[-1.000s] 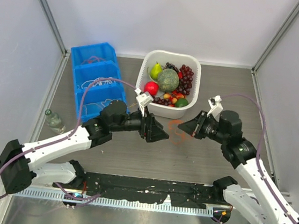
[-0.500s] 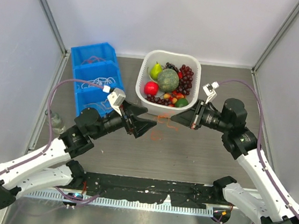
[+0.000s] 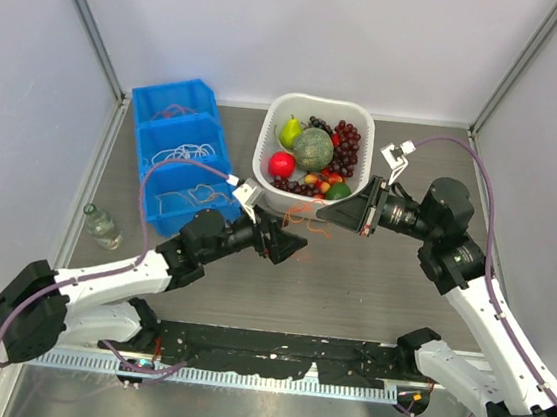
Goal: Untangle the cables
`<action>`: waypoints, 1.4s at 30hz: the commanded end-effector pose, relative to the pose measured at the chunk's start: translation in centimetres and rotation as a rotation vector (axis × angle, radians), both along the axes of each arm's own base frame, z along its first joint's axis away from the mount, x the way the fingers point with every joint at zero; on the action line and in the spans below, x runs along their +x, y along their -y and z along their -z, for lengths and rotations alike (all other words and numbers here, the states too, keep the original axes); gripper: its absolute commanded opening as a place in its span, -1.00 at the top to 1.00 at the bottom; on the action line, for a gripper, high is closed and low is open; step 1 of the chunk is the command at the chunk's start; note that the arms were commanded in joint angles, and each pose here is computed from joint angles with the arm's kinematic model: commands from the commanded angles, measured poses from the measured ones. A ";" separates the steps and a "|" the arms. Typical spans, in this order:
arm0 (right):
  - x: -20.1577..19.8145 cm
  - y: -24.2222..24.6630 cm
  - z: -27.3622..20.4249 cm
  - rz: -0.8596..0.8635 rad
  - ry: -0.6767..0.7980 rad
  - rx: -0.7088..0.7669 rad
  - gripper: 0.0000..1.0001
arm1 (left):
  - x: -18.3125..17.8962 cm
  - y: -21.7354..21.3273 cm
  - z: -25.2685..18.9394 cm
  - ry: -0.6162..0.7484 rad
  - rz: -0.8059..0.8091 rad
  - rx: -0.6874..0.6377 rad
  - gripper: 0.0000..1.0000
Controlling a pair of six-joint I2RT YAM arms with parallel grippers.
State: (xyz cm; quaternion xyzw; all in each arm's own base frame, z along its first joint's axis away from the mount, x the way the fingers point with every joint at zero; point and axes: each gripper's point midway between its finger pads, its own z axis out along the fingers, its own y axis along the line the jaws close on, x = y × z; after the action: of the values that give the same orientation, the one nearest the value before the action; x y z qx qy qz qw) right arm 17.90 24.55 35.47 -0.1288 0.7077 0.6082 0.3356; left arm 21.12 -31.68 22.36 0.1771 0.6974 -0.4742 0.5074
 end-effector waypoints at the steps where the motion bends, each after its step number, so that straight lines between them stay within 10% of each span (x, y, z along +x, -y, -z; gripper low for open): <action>1: -1.6 -0.1 -3.8 -0.057 0.101 0.065 0.98 | 0.3 1.6 -3.1 0.048 0.035 -0.117 -0.57; 9: 1.6 3.6 -1.5 0.242 0.209 -0.216 0.99 | 3.0 -2.7 0.5 0.023 -0.200 0.169 1.00; 18: 7.8 17.6 5.1 1.035 0.083 -0.696 0.98 | 4.0 -14.3 -4.2 0.108 -0.658 0.234 1.00; 33: 10.6 13.2 16.9 0.869 -0.061 -0.733 0.57 | 1.8 -12.8 -15.4 0.172 -0.507 0.076 1.00; 42: 10.7 13.4 22.0 0.883 -0.183 -0.803 0.71 | 1.5 -13.7 -19.3 0.216 -0.526 0.073 1.00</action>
State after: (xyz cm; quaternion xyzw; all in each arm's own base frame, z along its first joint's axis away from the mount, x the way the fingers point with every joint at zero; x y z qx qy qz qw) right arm 26.88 11.68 11.92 0.0845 0.9132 0.1165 0.3813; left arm 22.03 -19.33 40.62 0.0646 0.6772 -0.3167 0.6610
